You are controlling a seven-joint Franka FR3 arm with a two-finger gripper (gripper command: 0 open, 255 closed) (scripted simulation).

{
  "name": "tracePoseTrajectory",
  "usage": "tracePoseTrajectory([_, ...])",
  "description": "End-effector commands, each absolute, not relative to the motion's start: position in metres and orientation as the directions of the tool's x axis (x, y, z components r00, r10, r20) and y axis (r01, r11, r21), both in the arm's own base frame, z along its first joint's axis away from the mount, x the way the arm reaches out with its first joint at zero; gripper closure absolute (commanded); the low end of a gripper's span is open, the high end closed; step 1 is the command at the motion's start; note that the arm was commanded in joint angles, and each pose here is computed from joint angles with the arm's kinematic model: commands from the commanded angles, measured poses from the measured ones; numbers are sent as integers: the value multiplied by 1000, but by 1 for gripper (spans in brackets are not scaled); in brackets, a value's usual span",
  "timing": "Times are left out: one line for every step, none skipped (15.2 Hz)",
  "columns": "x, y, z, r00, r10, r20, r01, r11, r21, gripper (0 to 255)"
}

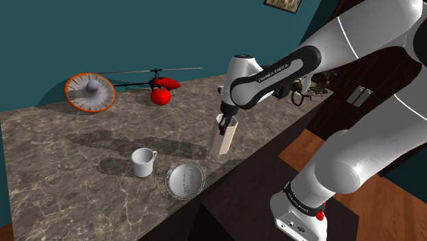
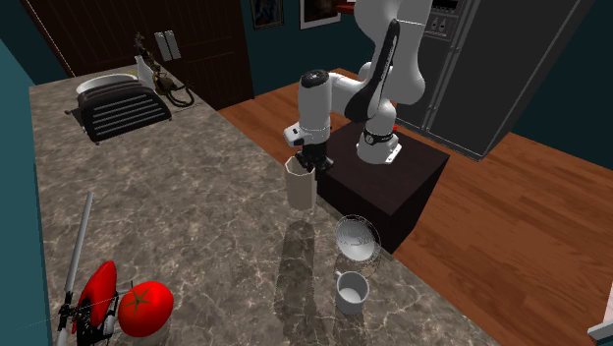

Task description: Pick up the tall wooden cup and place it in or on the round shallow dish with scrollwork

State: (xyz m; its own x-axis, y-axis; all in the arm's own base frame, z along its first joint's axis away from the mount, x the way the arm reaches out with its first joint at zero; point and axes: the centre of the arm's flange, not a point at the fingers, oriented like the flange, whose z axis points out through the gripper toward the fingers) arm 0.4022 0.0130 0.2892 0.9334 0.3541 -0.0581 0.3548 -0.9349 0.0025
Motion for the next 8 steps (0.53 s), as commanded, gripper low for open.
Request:
tracePoseTrajectory([403, 14, 300, 933, 354, -58, 355, -935, 2, 255])
tracePoseTrajectory([403, 14, 305, 933, 354, -58, 355, -935, 2, 255])
tracePoseTrajectory([403, 14, 310, 933, 354, -58, 355, -935, 2, 255])
tracePoseTrajectory([403, 14, 316, 933, 354, -58, 355, -935, 2, 255])
tracePoseTrajectory([403, 14, 321, 933, 354, -58, 355, -935, 2, 255])
tracePoseTrajectory([403, 14, 326, 933, 354, -58, 355, -935, 2, 255])
tracePoseTrajectory([403, 14, 332, 933, 354, -58, 355, -935, 2, 255])
tracePoseTrajectory([403, 14, 337, 933, 354, -58, 355, -935, 2, 255])
